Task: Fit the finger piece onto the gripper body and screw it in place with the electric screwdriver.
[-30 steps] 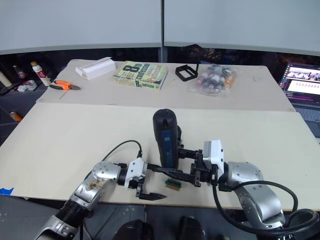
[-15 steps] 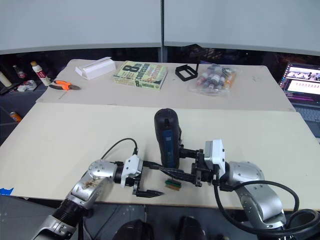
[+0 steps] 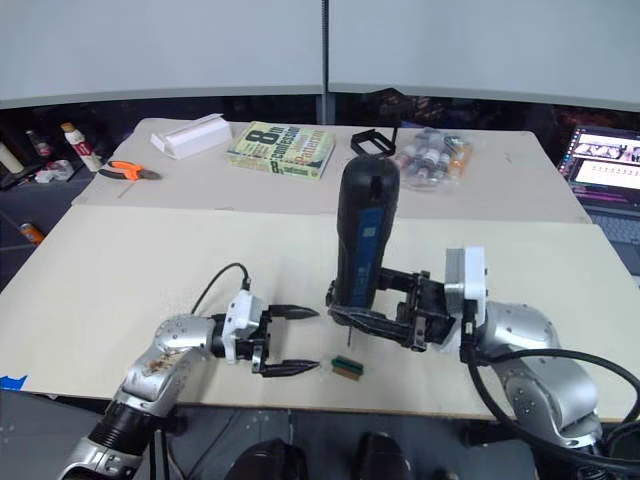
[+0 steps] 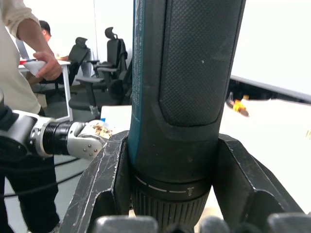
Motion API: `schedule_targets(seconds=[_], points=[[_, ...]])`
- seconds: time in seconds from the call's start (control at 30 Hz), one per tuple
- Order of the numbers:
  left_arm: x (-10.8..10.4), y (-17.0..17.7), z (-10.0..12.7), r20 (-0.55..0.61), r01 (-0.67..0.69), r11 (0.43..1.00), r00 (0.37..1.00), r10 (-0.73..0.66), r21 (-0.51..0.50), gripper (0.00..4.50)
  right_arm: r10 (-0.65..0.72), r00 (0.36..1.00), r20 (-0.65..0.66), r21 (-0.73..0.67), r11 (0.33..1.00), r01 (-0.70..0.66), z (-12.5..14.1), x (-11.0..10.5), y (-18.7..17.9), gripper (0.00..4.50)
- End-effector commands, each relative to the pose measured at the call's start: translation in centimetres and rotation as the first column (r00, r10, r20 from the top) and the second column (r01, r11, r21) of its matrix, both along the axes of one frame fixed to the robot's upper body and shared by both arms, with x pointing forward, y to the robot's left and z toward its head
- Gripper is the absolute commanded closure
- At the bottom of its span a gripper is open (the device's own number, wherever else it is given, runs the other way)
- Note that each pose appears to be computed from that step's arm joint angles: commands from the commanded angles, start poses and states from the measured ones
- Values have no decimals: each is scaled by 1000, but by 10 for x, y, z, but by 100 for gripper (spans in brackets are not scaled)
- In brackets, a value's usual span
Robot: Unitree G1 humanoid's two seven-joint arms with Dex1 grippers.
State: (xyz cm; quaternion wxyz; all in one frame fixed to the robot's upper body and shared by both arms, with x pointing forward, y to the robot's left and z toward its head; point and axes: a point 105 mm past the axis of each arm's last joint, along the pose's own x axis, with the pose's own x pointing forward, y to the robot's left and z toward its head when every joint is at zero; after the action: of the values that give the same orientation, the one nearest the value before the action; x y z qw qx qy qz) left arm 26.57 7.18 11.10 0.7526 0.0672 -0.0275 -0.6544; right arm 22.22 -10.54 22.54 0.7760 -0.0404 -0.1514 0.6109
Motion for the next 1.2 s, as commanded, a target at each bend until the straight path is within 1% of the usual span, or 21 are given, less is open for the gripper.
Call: schedule_targets(seconds=[0.03, 0.1, 0.17, 0.37, 0.47, 0.57, 0.67, 0.73, 0.87, 1.0, 1.2], points=[[8, 10, 30, 13, -135, 982, 990, 138, -134, 2, 15, 995, 98, 22, 1000, -17, 32, -11, -2, 257], [6, 13, 35, 27, -155, 979, 987, 160, -135, 2, 10, 994, 109, 17, 1000, -12, 40, -12, -4, 257], [0, 14, 35, 49, -149, 983, 987, 155, -107, 2, 5, 993, 116, 19, 1000, -7, 48, -13, -6, 257], [3, 20, 34, 56, -226, 970, 971, 231, -91, 2, -5, 989, 146, 14, 1000, 3, 68, -15, -11, 257], [4, 12, 18, 32, -252, 966, 967, 254, -53, 2, -12, 986, 164, 25, 1000, 8, 80, -15, -12, 257], [9, -4, 0, 25, -251, 968, 968, 250, -1, 2, -6, 985, 172, 17, 1000, 3, 84, -15, -11, 257], [23, -20, -10, 26, -277, 961, 961, 277, 17, 2, 4, 984, 178, 16, 1000, -7, 87, -15, -8, 257], [29, -32, -17, 24, -271, 962, 963, 270, 34, 2, 8, 984, 180, 18, 1000, -12, 89, -16, -6, 257], [36, -43, -29, 20, -270, 961, 963, 270, 53, 2, 10, 983, 184, 18, 1000, -14, 92, -17, -4, 257], [42, -50, -36, 15, -279, 958, 960, 279, 67, 2, 2, 982, 190, 13, 1000, -4, 94, -18, -4, 257], [50, -55, -34, 5, -289, 956, 957, 289, 49, 2, -13, 982, 190, 8, 1000, 11, 94, -19, -4, 257]])
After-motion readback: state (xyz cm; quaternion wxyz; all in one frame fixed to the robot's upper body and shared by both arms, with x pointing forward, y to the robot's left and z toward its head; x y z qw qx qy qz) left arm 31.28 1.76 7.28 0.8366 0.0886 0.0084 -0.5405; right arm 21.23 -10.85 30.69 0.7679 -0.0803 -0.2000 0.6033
